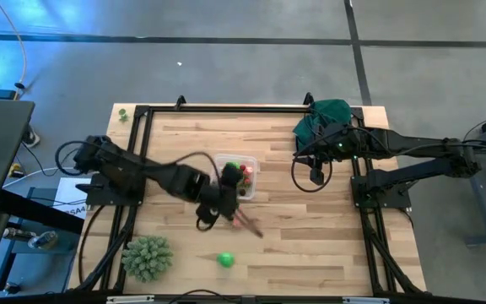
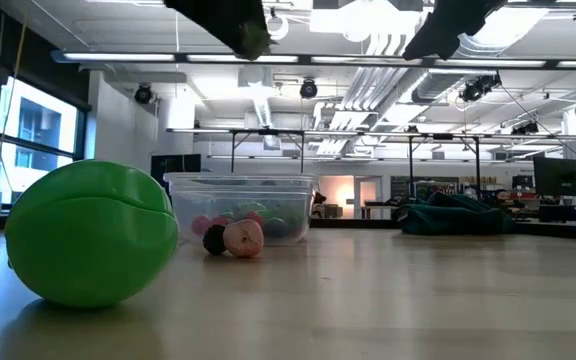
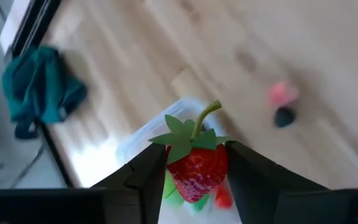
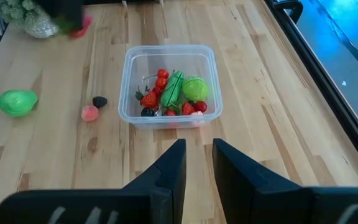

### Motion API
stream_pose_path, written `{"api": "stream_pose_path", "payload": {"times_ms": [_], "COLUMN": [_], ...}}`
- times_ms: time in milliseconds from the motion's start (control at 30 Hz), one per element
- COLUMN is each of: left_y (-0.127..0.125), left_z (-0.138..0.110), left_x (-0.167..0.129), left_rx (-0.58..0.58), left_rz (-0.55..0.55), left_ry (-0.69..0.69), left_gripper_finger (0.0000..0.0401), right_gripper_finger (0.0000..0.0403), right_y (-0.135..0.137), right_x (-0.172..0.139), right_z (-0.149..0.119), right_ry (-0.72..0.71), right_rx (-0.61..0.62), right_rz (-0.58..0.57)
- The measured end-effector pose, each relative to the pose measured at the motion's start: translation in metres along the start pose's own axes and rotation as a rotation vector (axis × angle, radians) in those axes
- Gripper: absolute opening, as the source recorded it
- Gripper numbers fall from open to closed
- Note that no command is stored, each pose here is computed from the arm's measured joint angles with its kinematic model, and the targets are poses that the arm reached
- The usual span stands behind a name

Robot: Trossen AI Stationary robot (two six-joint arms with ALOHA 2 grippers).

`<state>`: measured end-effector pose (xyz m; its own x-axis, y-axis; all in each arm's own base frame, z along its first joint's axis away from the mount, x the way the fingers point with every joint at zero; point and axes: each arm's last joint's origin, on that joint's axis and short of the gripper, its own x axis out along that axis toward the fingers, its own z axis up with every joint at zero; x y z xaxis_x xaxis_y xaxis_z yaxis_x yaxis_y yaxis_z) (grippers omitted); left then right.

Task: Pick and placing Produce into tupperware
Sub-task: Put the red strawberry into the transparent container

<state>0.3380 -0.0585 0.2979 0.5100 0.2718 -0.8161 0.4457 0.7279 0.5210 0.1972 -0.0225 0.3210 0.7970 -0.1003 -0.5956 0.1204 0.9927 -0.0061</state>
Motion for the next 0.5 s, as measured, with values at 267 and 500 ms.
{"api": "stream_pose_path", "payload": {"times_ms": [267, 500], "left_y": [0.047, 0.046], "left_z": [-0.040, -0.088], "left_x": [0.020, 0.071], "left_rx": [-0.117, -0.219], "left_rz": [-0.081, -0.238], "left_ry": [0.061, 0.030], "left_gripper_finger": [0.0131, 0.0138], "right_gripper_finger": [0.0068, 0.0068], "right_y": [0.000, 0.000], "right_x": [0.000, 0.000], "right_z": [0.000, 0.000], "right_ry": [0.000, 0.000], "right_rx": [0.000, 0.000], "right_rz": [0.000, 0.000]}}
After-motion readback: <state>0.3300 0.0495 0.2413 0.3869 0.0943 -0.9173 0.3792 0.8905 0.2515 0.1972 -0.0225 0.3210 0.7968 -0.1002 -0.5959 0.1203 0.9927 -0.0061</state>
